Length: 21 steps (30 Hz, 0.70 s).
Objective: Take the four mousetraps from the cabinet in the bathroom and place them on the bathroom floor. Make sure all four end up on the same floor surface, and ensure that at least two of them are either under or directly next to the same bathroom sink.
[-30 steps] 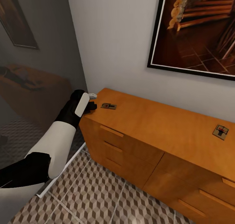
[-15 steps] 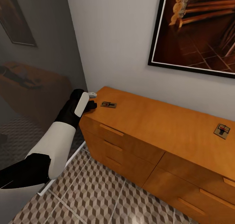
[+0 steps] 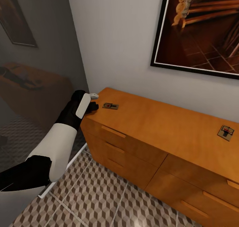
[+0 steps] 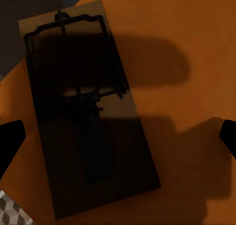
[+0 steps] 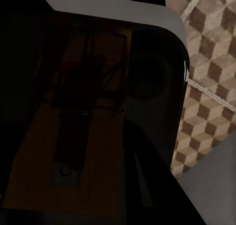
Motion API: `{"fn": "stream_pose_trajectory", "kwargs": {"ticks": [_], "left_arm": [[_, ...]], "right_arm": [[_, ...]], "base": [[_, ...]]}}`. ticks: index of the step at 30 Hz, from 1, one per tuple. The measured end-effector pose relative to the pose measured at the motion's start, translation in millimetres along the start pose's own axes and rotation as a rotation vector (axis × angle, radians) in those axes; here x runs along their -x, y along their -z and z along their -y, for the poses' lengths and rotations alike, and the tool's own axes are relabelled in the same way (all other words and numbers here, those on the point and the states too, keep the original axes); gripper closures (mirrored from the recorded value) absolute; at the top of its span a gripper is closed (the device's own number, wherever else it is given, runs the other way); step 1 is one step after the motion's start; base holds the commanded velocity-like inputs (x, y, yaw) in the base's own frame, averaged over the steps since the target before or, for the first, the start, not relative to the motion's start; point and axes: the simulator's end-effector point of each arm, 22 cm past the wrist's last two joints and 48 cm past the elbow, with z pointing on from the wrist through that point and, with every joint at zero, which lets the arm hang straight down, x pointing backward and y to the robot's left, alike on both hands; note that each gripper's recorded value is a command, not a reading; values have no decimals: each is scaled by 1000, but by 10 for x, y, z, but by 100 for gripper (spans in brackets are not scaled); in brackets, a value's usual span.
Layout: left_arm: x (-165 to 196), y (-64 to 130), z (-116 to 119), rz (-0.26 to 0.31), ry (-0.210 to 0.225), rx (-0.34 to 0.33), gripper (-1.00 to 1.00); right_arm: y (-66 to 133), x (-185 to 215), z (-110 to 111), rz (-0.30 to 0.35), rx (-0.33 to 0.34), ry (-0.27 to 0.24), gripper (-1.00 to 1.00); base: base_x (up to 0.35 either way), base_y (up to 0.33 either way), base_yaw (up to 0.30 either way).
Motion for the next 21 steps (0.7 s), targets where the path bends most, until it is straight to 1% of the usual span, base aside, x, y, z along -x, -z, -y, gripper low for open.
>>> {"fn": "stream_pose_trajectory", "kwargs": {"ticks": [4, 5, 6, 9, 11, 21], "left_arm": [[0, 0, 0, 0, 0, 0, -100], [0, 0, 0, 0, 0, 0, 100], [-4, -4, 26, -1, 8, -11, 100], [-6, -6, 33, -2, 11, -15, 100], [0, 0, -3, 0, 1, 1, 100], [27, 15, -42, 8, -7, 15, 100]], "right_arm": [[0, 0, 4, 0, -1, 0, 100], [0, -1, 5, 0, -1, 0, 100], [0, 0, 5, 0, -1, 0, 100], [0, -1, 5, 0, -1, 0, 100], [0, 1, 5, 0, -1, 0, 100], [0, 1, 5, 1, -1, 0, 100]], "base": [[0, 0, 0], [0, 0, 0], [0, 0, 0], [0, 0, 0], [0, 0, 0], [0, 0, 0]]}}
